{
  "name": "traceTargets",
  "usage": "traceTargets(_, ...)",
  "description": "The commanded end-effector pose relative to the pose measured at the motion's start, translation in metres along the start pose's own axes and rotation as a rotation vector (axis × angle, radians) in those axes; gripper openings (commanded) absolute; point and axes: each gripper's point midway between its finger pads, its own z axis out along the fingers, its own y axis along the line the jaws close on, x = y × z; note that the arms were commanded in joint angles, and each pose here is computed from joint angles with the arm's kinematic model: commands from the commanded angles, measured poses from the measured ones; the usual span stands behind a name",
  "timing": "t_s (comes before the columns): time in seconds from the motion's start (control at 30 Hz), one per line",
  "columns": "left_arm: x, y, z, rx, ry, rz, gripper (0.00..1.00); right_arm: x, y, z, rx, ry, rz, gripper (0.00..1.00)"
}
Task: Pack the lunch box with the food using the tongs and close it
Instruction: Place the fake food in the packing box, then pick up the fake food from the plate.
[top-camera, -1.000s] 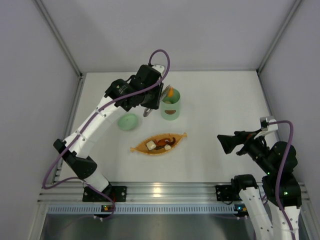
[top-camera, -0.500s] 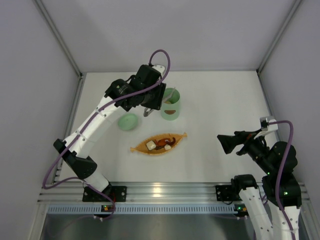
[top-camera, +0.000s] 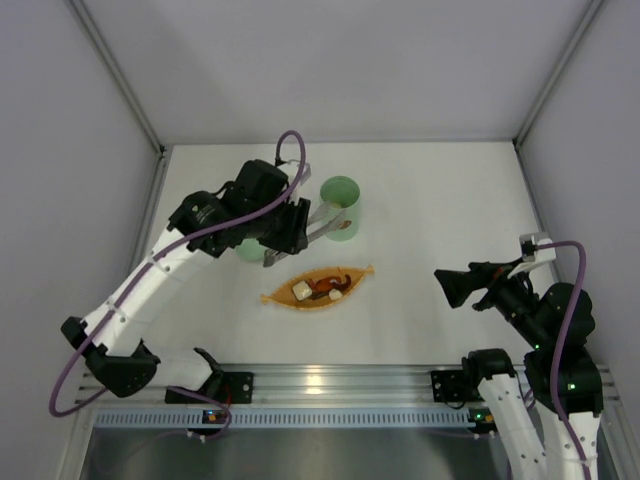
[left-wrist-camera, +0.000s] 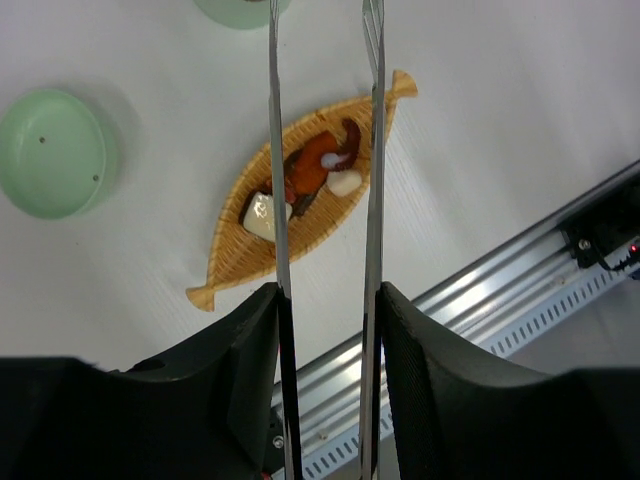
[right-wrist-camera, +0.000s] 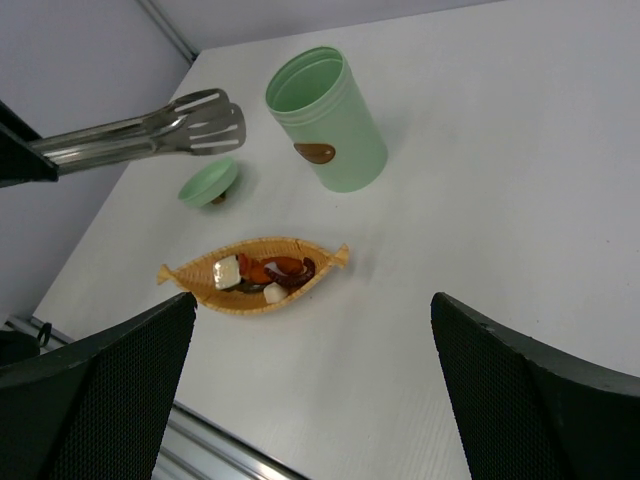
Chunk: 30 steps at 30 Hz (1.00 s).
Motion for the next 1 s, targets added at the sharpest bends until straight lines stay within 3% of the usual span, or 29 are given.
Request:
traceTargets(0.0,0.022,-0.016,-0.015,0.125,0.026,-0.007,0.48,-0.005,0.001,-0.003,0.007,-0.010,-0.015,0.99)
traceTargets(0.2,0.076,-0.011,0.002,0.133,0.153,-0.016,0.48,-0.005,0.001,-0.004,0.008,-0.011,-0.017,0.99)
traceTargets(0.5,0.118,-0.010,0.023,0.160,0.229,-0.032,0.48,-0.004,0.000,-0.004,0.013,-0.008,-0.016,0.99)
traceTargets(0.97,0.110,-0.008,0.045,0.132,0.205,-0.032,0.48,-0.001,-0.001,-0.005,0.012,-0.005,-0.017,1.00)
